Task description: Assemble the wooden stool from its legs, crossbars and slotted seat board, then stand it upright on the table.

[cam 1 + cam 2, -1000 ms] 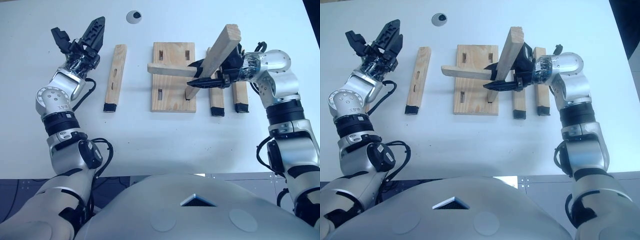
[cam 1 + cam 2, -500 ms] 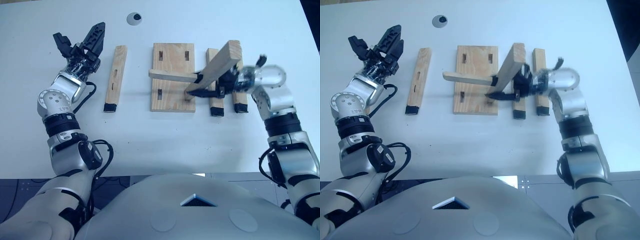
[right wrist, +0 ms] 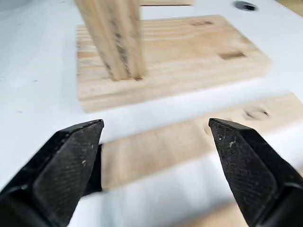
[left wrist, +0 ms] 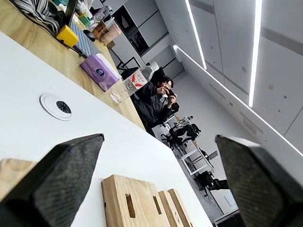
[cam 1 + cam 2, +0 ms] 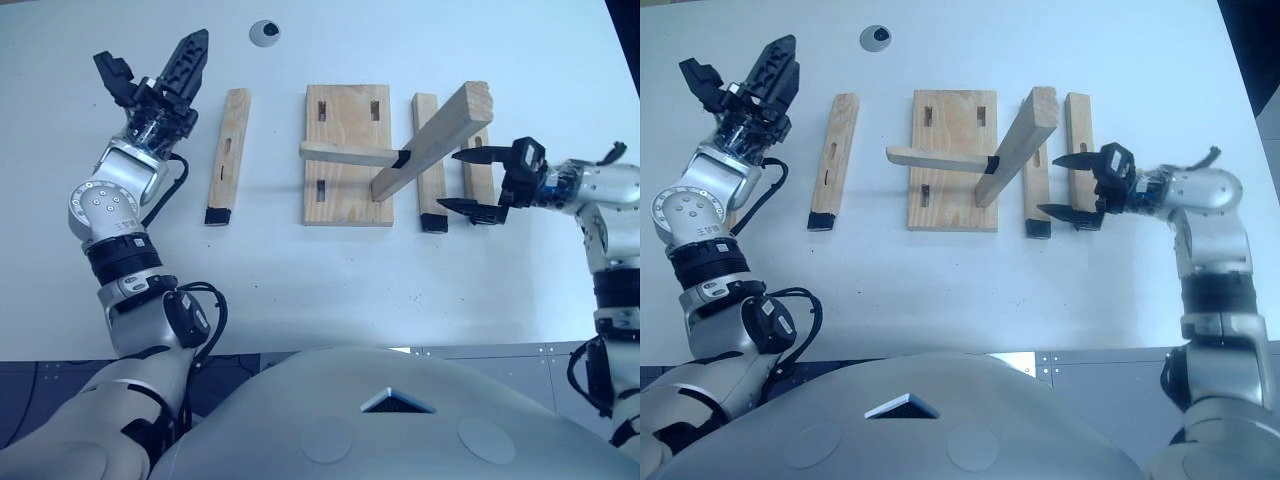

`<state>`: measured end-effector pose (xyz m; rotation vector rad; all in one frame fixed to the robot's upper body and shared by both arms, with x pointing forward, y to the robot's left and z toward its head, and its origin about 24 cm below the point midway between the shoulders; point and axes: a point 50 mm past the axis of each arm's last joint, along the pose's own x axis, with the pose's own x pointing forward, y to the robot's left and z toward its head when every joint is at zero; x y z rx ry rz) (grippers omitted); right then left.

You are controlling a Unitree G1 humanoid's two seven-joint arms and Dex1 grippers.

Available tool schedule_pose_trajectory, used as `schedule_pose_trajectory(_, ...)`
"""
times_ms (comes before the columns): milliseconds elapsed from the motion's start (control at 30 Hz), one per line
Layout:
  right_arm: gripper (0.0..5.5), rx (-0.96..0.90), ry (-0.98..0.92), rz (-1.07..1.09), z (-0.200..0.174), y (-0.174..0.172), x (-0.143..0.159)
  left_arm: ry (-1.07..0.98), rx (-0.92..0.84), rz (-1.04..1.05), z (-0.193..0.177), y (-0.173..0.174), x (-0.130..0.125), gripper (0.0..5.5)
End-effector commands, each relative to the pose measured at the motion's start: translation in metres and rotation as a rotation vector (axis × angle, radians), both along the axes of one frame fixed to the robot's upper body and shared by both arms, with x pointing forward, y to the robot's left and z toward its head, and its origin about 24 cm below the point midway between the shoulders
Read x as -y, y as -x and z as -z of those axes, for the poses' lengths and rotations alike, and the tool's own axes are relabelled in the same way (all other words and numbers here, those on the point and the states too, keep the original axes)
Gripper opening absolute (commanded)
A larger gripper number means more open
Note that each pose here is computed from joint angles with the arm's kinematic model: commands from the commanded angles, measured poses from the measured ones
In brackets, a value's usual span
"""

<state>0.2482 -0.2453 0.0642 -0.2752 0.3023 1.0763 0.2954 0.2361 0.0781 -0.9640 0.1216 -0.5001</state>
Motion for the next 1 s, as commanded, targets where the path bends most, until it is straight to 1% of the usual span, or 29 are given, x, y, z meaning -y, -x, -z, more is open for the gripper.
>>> schedule_pose_trajectory(33, 4.11, 0.050, -0.233, 0.387, -0.007, 0.003, -0.022, -0.025, -0.039, -0.037, 0.006, 0.005, -0.005, 4.33)
schedule_pose_trajectory(67, 4.11, 0.070, -0.200, 0.471, -0.008, 0.006, -0.027, -0.027, -0.044, -0.044, 0.007, 0.007, -0.006, 4.33)
schedule_pose_trajectory(133, 4.11, 0.028, -0.147, 0.569, -0.008, 0.012, -0.041, -0.032, -0.058, -0.046, 0.009, 0.009, -0.007, 4.33)
schedule_pose_trajectory(200, 4.11, -0.043, -0.130, 0.635, -0.009, 0.018, -0.056, -0.039, -0.073, -0.034, 0.011, 0.008, -0.004, 4.33)
schedule_pose_trajectory(300, 4.11, -0.068, -0.065, 0.665, -0.008, 0.024, -0.068, -0.061, -0.079, -0.013, 0.013, 0.007, -0.001, 4.33)
schedule_pose_trajectory(533, 4.11, -0.180, 0.036, 0.749, 0.013, 0.034, -0.075, -0.058, -0.093, -0.019, 0.019, 0.007, -0.001, 4.33)
schedule_pose_trajectory(700, 4.11, -0.323, 0.050, 0.813, 0.041, 0.037, -0.071, -0.053, -0.108, -0.012, 0.024, 0.008, 0.004, 4.33)
schedule_pose_trajectory(800, 4.11, -0.341, 0.060, 0.813, 0.046, 0.037, -0.073, -0.053, -0.112, -0.014, 0.025, 0.008, 0.004, 4.33)
schedule_pose_trajectory(867, 3.75, -0.328, 0.079, 0.806, 0.047, 0.038, -0.074, -0.044, -0.112, -0.022, 0.025, 0.008, 0.002, 4.33)
schedule_pose_trajectory(900, 3.67, -0.309, 0.101, 0.805, 0.046, 0.037, -0.075, -0.042, -0.112, -0.024, 0.025, 0.008, 0.002, 4.33)
schedule_pose_trajectory(1000, 3.07, -0.193, 0.260, 0.787, 0.046, 0.036, -0.071, -0.045, -0.112, -0.024, 0.025, 0.007, 0.002, 4.33)
